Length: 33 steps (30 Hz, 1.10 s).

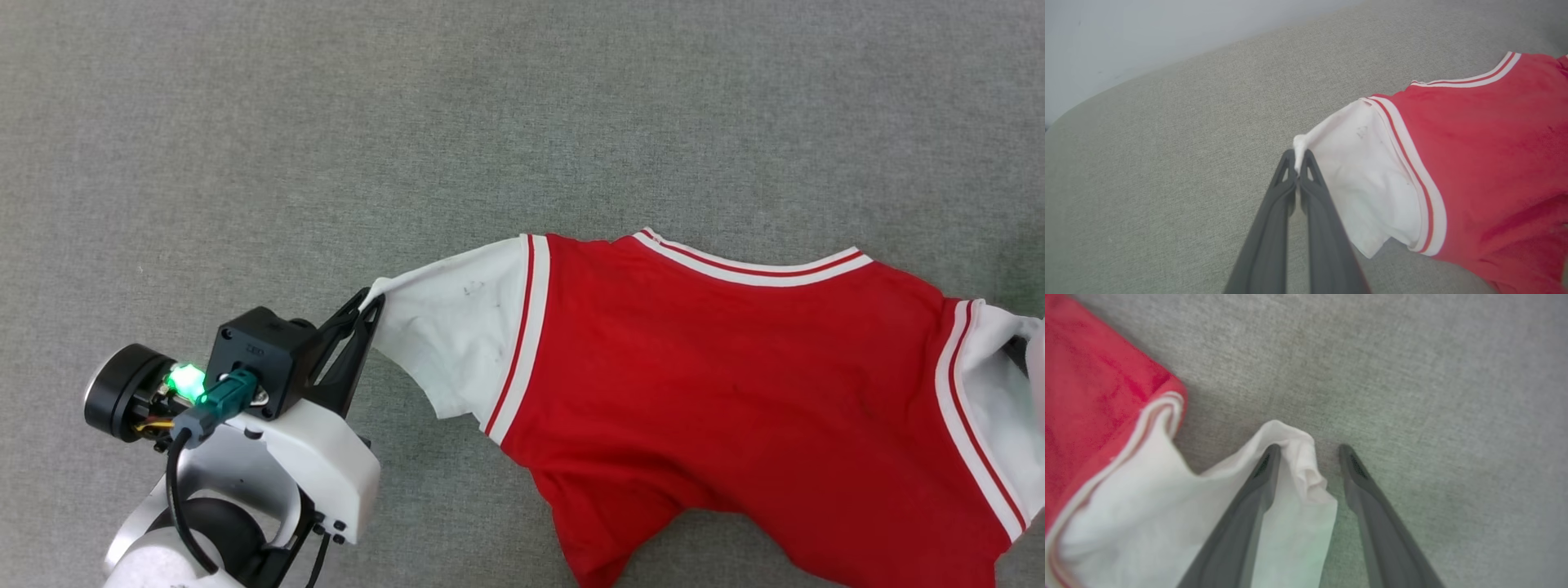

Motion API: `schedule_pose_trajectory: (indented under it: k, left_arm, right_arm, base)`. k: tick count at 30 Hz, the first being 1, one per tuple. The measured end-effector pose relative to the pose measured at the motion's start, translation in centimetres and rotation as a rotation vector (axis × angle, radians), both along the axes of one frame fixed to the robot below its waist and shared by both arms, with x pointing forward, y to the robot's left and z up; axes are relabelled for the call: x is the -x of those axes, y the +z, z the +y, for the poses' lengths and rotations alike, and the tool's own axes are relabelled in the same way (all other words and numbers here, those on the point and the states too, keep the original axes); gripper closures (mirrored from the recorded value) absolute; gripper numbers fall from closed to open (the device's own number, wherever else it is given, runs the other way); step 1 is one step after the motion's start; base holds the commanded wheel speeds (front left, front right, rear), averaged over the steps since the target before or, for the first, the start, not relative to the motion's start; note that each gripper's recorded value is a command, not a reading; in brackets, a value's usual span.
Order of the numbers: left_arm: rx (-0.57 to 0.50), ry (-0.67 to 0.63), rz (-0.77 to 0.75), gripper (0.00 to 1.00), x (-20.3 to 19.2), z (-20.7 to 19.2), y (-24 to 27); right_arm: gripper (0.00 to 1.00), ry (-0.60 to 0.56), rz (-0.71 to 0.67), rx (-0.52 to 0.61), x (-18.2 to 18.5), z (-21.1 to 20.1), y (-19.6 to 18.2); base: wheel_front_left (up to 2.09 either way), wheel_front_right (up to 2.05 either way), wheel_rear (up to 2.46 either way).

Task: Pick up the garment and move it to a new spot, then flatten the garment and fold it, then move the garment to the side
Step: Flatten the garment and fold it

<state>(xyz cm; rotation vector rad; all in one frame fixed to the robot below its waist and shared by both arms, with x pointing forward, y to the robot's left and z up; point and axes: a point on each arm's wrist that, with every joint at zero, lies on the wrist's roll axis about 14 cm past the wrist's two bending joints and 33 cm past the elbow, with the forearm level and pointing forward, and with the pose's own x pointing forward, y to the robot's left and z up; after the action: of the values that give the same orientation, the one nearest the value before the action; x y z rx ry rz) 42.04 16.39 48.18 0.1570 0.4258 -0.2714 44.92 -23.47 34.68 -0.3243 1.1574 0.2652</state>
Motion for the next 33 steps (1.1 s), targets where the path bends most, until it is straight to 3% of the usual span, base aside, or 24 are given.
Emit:
schedule_pose_trajectory:
  k: [7,14,25,33]
  left_arm:
    - [0.010,0.012,0.001,1.00,0.3,0.5,0.0]
    - [0.008,0.046,-0.085,1.00,0.4,1.6,2.4]
    - [0.020,0.062,-0.354,1.00,0.7,2.5,10.3]
    - [-0.002,0.060,-0.597,1.00,1.1,3.2,17.6]
  right_arm:
    - [1.00,0.007,-0.034,-0.050,0.2,0.8,0.4]
    - [1.00,-0.046,-0.175,-0.064,-0.4,-0.5,4.2]
    - [1.00,-0.086,-0.577,-0.117,-2.1,-2.0,16.5]
    - [1.00,-0.051,-0.896,-0.126,-2.0,-2.1,26.7]
  base:
    - [0.00,0.00,0.00]
    - [0.00,0.00,0.00]
    - [0.00,0.00,0.00]
    - [0.00,0.00,0.00]
